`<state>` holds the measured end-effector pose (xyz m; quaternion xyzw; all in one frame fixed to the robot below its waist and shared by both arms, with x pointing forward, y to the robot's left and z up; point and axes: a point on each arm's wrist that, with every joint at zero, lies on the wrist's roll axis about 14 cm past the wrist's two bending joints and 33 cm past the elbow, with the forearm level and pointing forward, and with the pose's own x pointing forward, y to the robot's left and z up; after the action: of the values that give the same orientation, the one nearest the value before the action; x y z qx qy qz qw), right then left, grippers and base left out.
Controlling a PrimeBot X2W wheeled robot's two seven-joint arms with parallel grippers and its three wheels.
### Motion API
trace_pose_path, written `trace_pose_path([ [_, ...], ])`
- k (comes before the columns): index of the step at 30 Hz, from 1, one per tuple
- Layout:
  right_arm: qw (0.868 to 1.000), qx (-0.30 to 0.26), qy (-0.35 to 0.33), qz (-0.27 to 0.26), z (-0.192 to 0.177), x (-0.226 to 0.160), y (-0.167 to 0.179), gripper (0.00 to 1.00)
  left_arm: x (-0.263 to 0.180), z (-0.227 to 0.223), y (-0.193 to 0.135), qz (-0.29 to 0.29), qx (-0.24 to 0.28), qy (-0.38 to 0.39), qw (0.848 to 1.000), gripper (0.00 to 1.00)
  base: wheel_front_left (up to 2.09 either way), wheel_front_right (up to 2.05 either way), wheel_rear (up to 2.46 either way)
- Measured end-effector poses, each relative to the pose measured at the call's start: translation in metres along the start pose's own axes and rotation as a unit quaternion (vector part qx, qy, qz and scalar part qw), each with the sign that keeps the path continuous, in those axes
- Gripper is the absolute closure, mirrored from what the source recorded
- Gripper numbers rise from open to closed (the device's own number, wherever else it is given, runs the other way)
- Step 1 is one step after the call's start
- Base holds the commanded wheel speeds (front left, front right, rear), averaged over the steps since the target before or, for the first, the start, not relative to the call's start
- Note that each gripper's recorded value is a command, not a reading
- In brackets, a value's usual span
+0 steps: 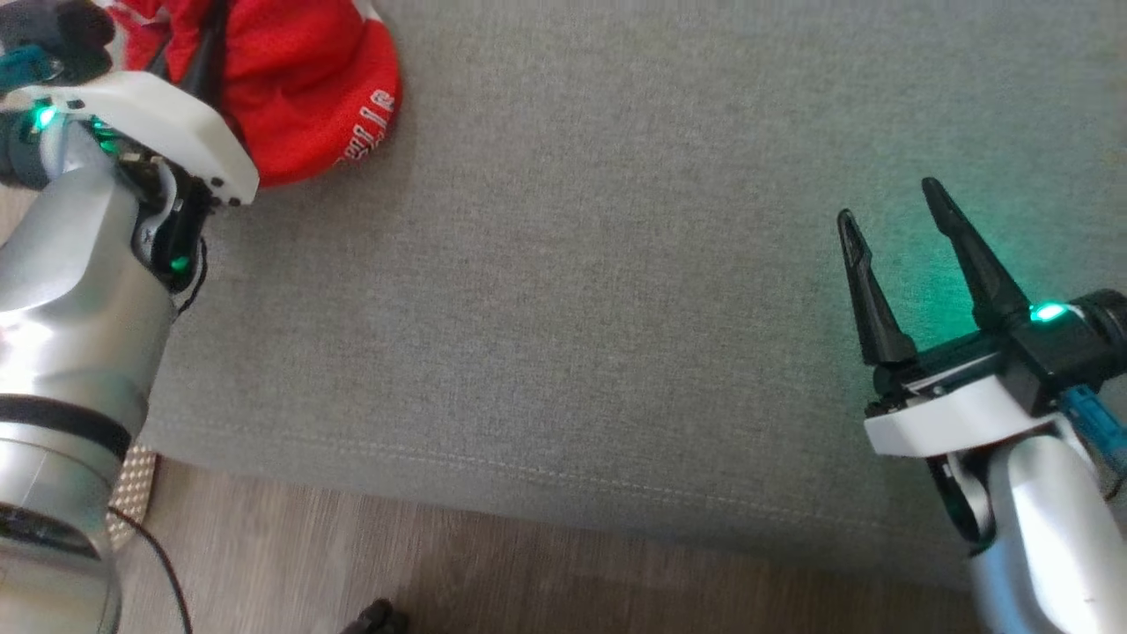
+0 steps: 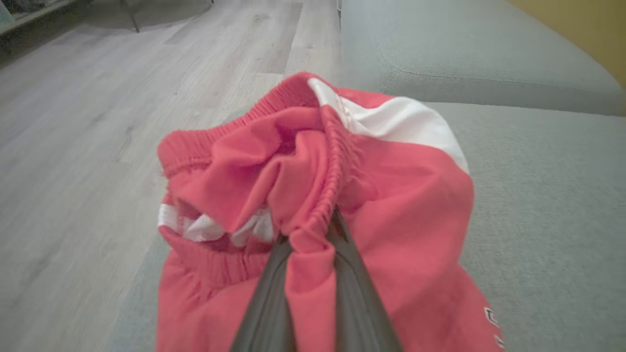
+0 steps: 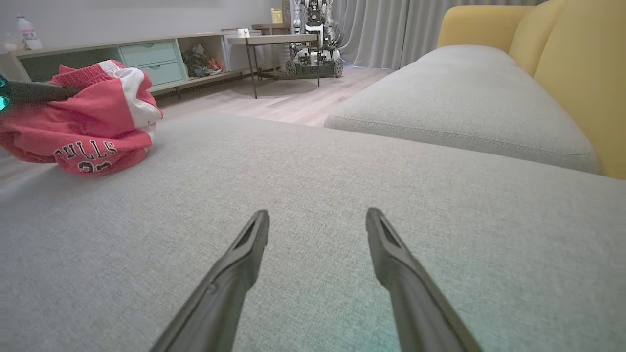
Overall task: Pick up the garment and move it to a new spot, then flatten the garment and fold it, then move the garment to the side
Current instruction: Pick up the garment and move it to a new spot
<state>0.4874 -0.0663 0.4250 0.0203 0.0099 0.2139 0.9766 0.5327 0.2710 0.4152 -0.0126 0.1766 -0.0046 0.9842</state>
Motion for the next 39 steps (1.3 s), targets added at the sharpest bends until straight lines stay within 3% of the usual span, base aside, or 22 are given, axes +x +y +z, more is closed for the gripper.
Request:
trace_pose_path([
  [5,1.0,0.01,-0.026,-0.009,0.026,-0.005,0.007,0.0,-0.011,0.038,-0.011,-0.028,0.039,-0.046,0.998,1.0,0.0,0.0,0.0],
  [12,0.997,0.022,-0.069,-0.039,0.068,-0.024,0.0,0.0,-0.03,0.074,-0.054,-0.081,0.047,-0.112,0.989,1.0,0.0,0.0,0.0],
  [17,0.991,0.027,-0.096,-0.087,0.092,-0.056,-0.025,0.0,-0.036,0.078,-0.118,-0.151,0.036,-0.133,0.979,1.0,0.0,0.0,0.0],
  [24,0.979,0.012,-0.14,-0.15,0.128,-0.097,-0.059,0.0,-0.042,0.088,-0.23,-0.266,0.027,-0.156,0.951,1.0,0.0,0.0,0.0],
  [32,0.965,0.0,-0.126,-0.228,0.124,-0.14,-0.1,0.0,-0.03,0.05,-0.322,-0.356,0.05,-0.113,0.926,1.0,0.0,0.0,0.0],
  [39,0.96,-0.01,-0.094,-0.262,0.107,-0.153,-0.117,0.0,-0.008,-0.03,-0.343,-0.376,0.07,-0.009,0.924,1.0,0.0,0.0,0.0],
])
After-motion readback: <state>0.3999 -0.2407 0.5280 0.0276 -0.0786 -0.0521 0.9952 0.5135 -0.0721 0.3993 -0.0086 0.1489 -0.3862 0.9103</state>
